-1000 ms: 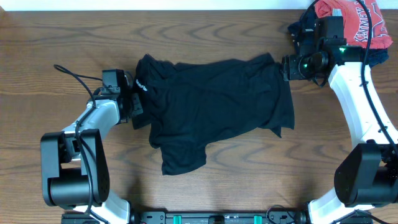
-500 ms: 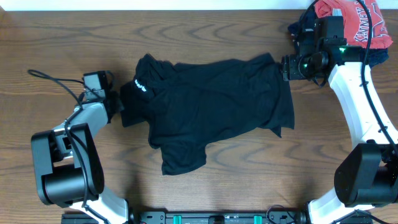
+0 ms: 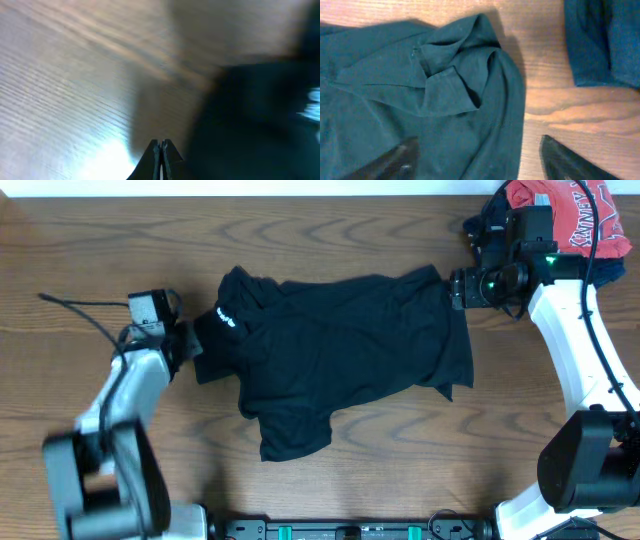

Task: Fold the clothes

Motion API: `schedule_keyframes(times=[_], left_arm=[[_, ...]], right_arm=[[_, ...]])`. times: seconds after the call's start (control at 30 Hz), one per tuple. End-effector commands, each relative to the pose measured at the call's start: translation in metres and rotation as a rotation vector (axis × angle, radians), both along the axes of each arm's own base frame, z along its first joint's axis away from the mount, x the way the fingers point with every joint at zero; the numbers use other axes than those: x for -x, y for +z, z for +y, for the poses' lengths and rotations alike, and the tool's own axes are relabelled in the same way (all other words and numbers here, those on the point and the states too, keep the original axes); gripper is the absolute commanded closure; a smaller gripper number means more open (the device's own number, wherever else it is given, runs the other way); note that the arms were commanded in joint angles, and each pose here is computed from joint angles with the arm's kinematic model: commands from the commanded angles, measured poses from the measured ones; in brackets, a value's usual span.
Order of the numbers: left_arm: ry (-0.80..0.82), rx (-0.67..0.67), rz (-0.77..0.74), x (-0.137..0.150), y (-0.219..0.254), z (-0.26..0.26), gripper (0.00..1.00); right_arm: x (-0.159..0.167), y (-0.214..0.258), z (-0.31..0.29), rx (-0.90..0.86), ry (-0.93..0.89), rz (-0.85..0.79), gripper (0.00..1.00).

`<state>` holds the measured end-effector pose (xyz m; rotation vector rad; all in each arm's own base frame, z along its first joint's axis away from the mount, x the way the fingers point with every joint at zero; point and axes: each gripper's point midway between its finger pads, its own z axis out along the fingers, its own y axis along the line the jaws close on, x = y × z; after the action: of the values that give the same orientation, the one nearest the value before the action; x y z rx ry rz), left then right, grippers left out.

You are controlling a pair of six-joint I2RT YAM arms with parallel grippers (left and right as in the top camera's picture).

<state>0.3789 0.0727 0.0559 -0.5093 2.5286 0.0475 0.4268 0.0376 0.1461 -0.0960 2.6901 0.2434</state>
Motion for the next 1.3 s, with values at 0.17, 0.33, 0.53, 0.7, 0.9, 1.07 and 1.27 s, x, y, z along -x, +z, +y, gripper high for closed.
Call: schedule_keyframes(times=[0.17,0.33,0.53,0.7,0.9,1.07,1.27], left_arm=[[-0.023,0.112,-0.275,0.045,0.145,-0.038,0.93],[-0.014,0.154,-0.230,0.102,0.158,-0.055,0.93],[0.056,0.238,0.030,0.152,0.118,-0.073,0.74],[0.032,0.236,0.229,0.167,0.081,-0.083,0.72],[0.020,0.226,0.469,0.183,0.029,-0.099,0.72],[0.021,0.272,0.590,0.192,-0.003,-0.118,0.72],[-0.057,0.305,0.599,0.194,-0.020,-0.142,0.71]], right_arm=[[0.037,0.051,0.004,-0.075,-0.087,-0.012,0.18],[0.084,0.091,-0.013,-0.071,-0.282,-0.017,0.14],[0.135,0.096,-0.031,-0.034,-0.467,0.052,0.12],[0.143,0.073,-0.030,-0.027,-0.465,0.106,0.12],[0.140,0.039,-0.022,-0.066,-0.445,0.138,0.12],[0.135,0.027,-0.021,-0.071,-0.442,0.127,0.12],[0.127,0.025,-0.021,-0.070,-0.421,0.093,0.11]])
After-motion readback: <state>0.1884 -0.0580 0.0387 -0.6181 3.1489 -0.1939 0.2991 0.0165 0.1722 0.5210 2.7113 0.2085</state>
